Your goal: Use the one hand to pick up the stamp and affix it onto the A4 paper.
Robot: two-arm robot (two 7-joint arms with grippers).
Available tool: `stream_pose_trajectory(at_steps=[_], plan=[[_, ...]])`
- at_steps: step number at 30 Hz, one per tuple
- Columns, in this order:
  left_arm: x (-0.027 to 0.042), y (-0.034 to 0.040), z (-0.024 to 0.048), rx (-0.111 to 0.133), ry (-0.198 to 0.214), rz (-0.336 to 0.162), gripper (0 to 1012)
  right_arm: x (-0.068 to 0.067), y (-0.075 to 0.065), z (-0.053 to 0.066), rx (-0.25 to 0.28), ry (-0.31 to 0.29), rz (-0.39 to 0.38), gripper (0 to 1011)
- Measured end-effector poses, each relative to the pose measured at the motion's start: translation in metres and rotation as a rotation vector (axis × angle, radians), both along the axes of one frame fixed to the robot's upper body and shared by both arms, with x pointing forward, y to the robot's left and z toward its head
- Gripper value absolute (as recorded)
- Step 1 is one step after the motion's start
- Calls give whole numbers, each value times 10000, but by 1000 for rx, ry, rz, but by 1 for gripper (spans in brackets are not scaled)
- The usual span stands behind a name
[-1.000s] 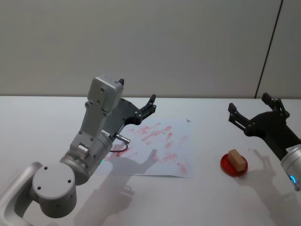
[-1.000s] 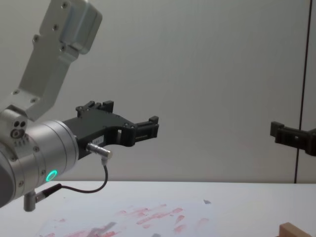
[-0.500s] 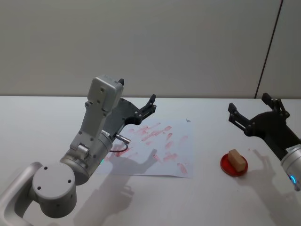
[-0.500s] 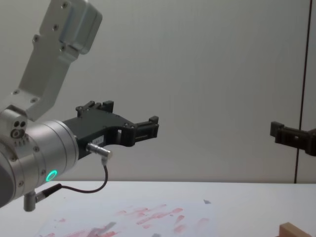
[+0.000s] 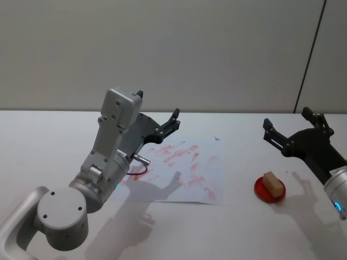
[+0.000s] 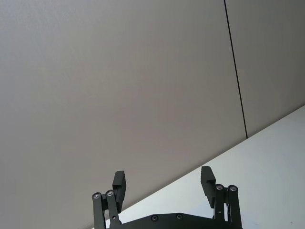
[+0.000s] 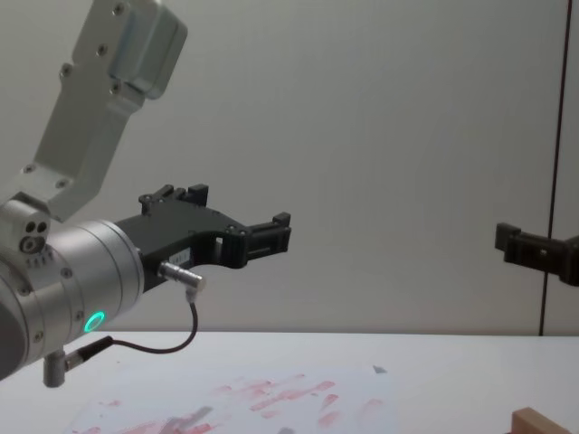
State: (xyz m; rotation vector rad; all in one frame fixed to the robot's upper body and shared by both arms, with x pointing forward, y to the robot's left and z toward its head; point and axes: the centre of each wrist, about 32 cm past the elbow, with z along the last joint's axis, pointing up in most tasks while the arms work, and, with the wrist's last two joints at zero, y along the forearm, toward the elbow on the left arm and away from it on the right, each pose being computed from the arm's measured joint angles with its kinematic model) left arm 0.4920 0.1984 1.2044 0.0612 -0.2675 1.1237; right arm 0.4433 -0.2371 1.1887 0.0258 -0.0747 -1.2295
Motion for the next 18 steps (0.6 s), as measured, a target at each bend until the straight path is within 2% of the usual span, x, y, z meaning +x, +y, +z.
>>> stream_pose_trajectory(at_steps=[6,18], plan=[[0,0,0,0,0,0,1003,-44,-31,-12,-2,20,-4,1001],[0,0,0,0,0,0,1003,-284,-162,-18,-27,124,-16,1001]])
